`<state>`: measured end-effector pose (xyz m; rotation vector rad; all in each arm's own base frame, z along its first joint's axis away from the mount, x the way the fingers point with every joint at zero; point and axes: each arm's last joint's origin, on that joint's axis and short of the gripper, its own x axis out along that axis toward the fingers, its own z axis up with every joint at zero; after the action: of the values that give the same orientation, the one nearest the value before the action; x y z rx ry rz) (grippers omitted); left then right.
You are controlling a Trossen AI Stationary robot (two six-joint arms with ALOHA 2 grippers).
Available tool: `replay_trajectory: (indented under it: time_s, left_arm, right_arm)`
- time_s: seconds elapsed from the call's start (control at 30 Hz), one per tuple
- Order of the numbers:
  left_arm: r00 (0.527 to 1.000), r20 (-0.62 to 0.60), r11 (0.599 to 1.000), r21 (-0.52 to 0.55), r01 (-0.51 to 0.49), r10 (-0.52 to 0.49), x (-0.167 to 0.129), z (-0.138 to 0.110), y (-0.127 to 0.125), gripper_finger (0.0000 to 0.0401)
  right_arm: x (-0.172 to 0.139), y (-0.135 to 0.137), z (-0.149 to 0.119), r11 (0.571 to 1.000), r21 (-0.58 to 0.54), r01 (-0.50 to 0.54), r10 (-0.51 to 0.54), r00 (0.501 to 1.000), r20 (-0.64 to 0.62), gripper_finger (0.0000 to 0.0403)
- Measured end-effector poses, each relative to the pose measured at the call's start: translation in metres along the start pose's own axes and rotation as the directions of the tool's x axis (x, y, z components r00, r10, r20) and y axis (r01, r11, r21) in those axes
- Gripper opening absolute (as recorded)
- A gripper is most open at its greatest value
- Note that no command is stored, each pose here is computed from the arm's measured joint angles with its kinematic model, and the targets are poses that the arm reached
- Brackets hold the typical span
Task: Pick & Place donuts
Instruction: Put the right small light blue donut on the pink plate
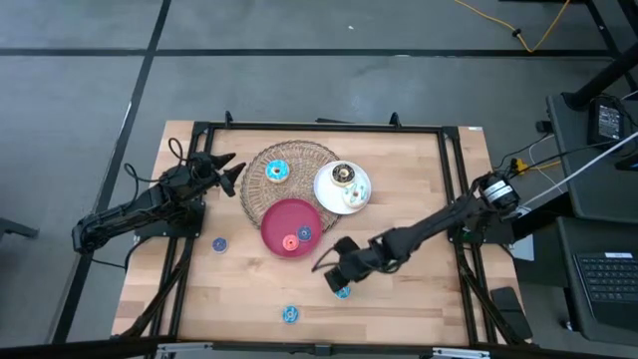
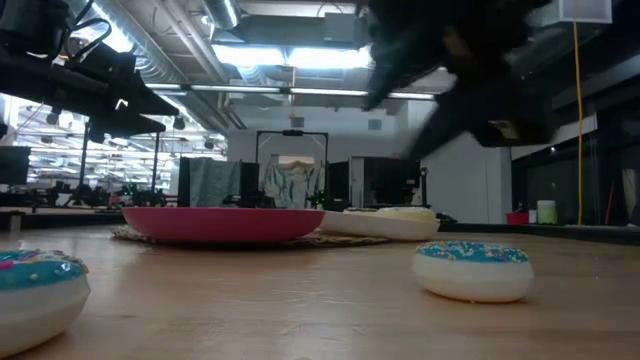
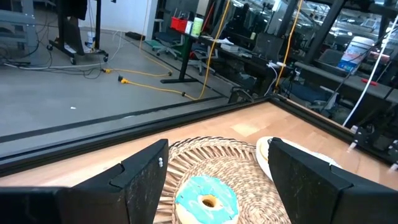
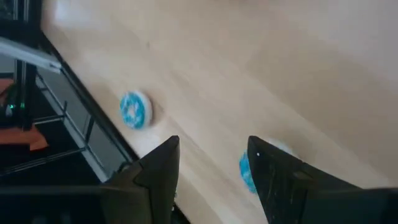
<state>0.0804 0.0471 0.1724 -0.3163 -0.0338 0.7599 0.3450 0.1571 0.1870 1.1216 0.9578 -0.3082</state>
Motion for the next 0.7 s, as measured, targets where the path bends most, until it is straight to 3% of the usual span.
replay_trajectory:
  time_s: [0.33, 0.7]
  left_arm:
    - [1.0, 0.002, 1.0, -0.001, 0.001, -0.001, 0.0, 0.0, 0.0, 0.0267]
    - [1.0, 0.003, 1.0, -0.001, 0.001, -0.001, 0.0, 0.0, 0.0, 0.0267]
  right_arm:
    - [0.009, -0.028, -0.028, 0.997, -0.007, 0.078, -0.078, 0.996, -0.04, 0.0191]
    - [0.017, -0.043, -0.033, 0.996, -0.042, 0.079, -0.08, 0.996, -0.026, 0.0191]
